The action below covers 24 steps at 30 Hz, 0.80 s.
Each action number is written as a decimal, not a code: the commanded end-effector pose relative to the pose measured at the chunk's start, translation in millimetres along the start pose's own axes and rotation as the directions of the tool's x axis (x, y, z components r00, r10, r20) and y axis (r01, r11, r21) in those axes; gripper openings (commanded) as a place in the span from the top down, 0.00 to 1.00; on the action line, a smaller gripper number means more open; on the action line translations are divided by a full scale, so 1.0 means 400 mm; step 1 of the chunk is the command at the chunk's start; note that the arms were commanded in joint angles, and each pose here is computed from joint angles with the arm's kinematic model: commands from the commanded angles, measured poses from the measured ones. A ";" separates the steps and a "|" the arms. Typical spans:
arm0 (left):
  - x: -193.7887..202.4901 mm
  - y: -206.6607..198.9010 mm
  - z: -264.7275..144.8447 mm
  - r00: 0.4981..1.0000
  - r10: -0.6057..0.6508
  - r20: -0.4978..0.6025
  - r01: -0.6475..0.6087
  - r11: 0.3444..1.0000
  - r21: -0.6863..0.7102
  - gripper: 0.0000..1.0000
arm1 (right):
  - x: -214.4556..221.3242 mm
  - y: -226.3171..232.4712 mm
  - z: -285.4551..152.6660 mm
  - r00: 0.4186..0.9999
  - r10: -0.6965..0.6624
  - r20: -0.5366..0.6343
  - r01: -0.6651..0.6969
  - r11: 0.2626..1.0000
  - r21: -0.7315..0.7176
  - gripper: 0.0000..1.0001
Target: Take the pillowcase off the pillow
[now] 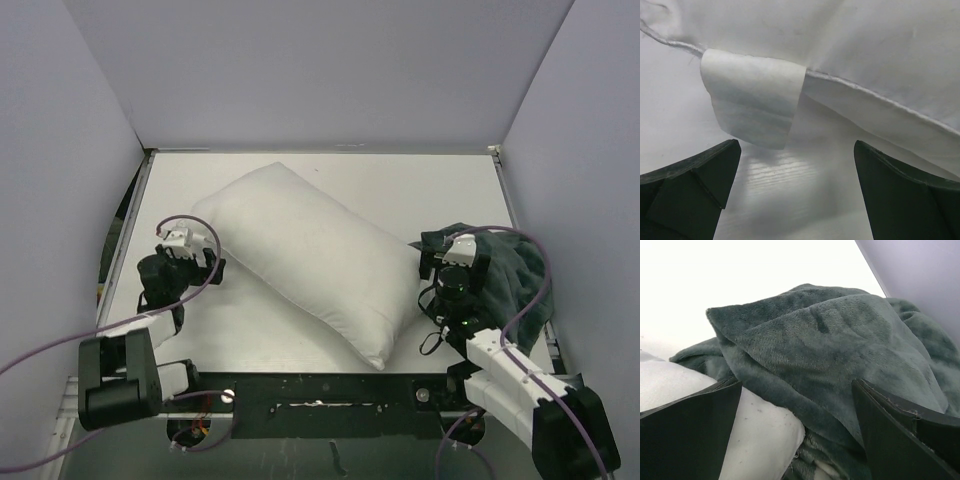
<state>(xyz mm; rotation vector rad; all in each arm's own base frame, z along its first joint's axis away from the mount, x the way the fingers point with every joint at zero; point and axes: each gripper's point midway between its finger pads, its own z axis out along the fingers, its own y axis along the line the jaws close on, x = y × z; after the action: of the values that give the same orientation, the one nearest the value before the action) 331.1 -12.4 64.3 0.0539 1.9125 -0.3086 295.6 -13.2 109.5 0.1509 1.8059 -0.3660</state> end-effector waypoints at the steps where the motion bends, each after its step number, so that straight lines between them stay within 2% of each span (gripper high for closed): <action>1: -0.096 0.007 0.043 0.972 0.109 0.209 -0.109 0.994 -0.016 0.02 | -0.050 -0.017 0.053 0.985 0.090 0.148 -0.094 0.995 0.020 0.02; 4: -0.046 0.016 0.067 0.975 0.119 0.185 -0.114 0.993 -0.036 0.02 | -0.022 -0.021 0.083 0.986 0.091 0.142 -0.095 0.995 0.019 0.02; 6: -0.053 0.017 0.081 0.965 0.136 0.223 -0.129 0.990 -0.049 0.02 | -0.010 -0.008 0.098 0.986 0.077 0.146 -0.074 0.997 -0.022 0.02; 13: -0.022 0.033 0.141 0.991 0.126 0.033 -0.122 0.986 -0.115 0.02 | 0.042 -0.006 0.142 0.985 0.092 0.147 -0.078 0.992 -0.099 0.02; 16: -0.025 0.031 0.145 0.990 0.135 0.042 -0.129 0.984 -0.119 0.02 | 0.053 0.052 0.175 0.986 0.056 0.155 -0.018 0.970 -0.241 0.02; 17: -0.027 0.030 0.144 0.990 0.134 0.042 -0.128 0.985 -0.118 0.02 | 0.053 0.056 0.188 0.990 0.050 0.136 -0.016 0.970 -0.241 0.02; 19: -0.030 0.032 0.145 0.988 0.141 0.058 -0.133 0.984 -0.120 0.02 | 0.084 0.054 0.230 0.999 0.043 -0.014 -0.045 0.978 -0.203 0.02; 21: -0.032 0.030 0.141 0.989 0.137 0.061 -0.129 0.984 -0.120 0.02 | 0.084 0.094 0.262 0.998 -0.037 -0.051 0.023 0.965 -0.261 0.02; 24: -0.033 0.031 0.141 0.988 0.139 0.063 -0.130 0.984 -0.121 0.02 | 0.083 0.106 0.259 0.997 -0.059 -0.046 0.045 0.964 -0.263 0.02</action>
<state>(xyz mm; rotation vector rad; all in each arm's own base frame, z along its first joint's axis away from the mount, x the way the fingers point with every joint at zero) 380.9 -16.1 41.3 0.0954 1.8963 -0.1322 391.5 -29.2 58.3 0.0428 1.8236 -0.1942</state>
